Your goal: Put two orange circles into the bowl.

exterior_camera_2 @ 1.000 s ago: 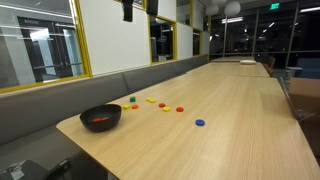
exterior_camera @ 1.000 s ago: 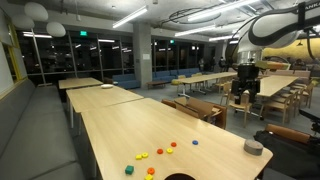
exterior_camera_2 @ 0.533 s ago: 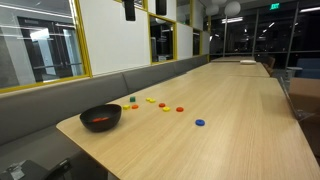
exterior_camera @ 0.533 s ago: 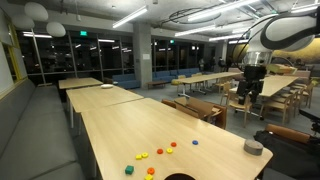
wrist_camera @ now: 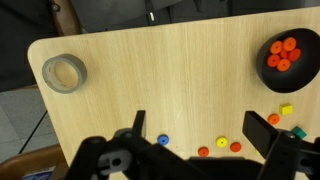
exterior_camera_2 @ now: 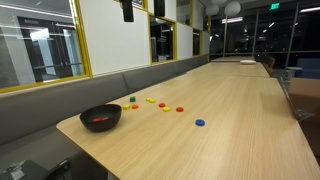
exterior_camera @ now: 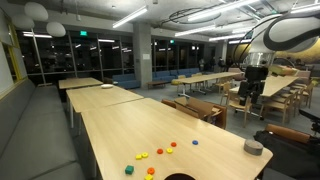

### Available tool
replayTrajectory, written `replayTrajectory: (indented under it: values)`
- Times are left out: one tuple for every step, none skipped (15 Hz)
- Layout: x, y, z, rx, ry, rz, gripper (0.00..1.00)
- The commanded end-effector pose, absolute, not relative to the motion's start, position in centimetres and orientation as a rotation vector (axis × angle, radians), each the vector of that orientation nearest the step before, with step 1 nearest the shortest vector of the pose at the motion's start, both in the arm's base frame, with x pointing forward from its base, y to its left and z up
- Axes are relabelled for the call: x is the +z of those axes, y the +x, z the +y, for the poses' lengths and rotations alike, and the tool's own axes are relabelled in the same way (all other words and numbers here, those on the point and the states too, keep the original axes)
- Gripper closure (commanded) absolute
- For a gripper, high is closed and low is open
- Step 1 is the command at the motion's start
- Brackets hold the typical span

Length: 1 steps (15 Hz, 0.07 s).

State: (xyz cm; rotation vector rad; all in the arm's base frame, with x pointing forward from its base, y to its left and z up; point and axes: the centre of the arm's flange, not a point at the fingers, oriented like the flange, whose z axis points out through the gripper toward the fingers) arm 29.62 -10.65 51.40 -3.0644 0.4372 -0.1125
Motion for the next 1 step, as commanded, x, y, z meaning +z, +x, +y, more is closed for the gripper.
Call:
replayTrajectory:
  values:
    - [51.4,29.62,-10.65,-0.113,-3.064,0.437,0.0]
